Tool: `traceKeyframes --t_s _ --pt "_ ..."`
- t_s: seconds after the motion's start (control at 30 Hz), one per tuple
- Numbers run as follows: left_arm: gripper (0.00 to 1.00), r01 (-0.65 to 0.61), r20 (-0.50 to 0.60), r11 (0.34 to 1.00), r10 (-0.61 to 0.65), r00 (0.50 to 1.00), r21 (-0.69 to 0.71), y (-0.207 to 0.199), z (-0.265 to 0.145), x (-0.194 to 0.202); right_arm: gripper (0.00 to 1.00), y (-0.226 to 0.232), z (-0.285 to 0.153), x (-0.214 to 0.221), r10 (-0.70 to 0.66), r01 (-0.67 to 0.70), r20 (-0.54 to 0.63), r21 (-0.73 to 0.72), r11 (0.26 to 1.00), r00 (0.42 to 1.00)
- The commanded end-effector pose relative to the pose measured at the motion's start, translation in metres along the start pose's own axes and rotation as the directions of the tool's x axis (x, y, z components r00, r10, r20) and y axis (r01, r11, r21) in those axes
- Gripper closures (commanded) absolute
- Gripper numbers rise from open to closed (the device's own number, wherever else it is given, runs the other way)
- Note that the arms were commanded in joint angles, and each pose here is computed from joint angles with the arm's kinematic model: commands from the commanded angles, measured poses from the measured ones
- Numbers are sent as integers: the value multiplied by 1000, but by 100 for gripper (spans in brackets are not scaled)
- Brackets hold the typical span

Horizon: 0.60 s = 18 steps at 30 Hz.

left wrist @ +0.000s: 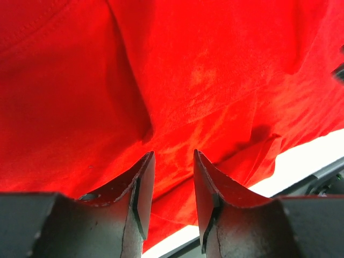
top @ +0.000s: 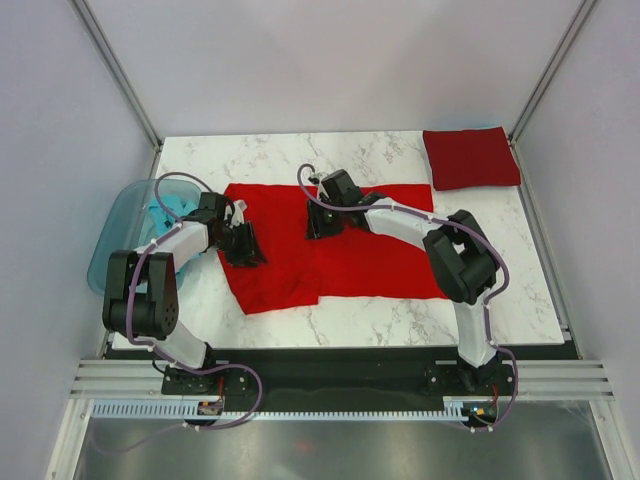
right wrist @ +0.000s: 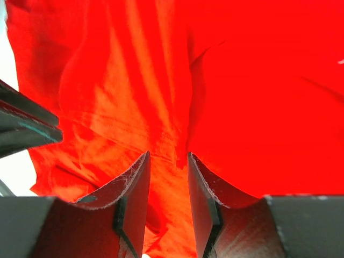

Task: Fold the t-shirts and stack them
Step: Fold the tshirt

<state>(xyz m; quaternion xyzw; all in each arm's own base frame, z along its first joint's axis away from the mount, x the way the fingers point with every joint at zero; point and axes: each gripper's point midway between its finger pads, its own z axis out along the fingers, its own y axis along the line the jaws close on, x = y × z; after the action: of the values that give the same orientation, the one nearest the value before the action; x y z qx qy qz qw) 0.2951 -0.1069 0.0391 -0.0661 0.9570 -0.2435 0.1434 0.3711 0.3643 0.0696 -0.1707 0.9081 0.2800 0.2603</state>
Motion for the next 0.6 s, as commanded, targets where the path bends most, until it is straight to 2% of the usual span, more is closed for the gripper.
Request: traceKeyframes --t_s 0.0,0.17,0.4,0.57 --pt "57 -8 115 1000 8 993 -4 -8 -5 -25 58 7 7 12 -21 20 -23 -65 998 1000" --pt "55 -3 138 1000 7 990 -31 -4 -5 -30 59 1 15 23 -17 14 -46 -59 998 999" --pt "55 2 118 1000 1 993 -20 -3 3 -29 59 -4 18 29 -9 7 -52 -43 999 999" --pt "60 7 99 1000 -8 995 5 -5 8 -26 61 -4 22 30 1 -4 -53 -49 999 999"
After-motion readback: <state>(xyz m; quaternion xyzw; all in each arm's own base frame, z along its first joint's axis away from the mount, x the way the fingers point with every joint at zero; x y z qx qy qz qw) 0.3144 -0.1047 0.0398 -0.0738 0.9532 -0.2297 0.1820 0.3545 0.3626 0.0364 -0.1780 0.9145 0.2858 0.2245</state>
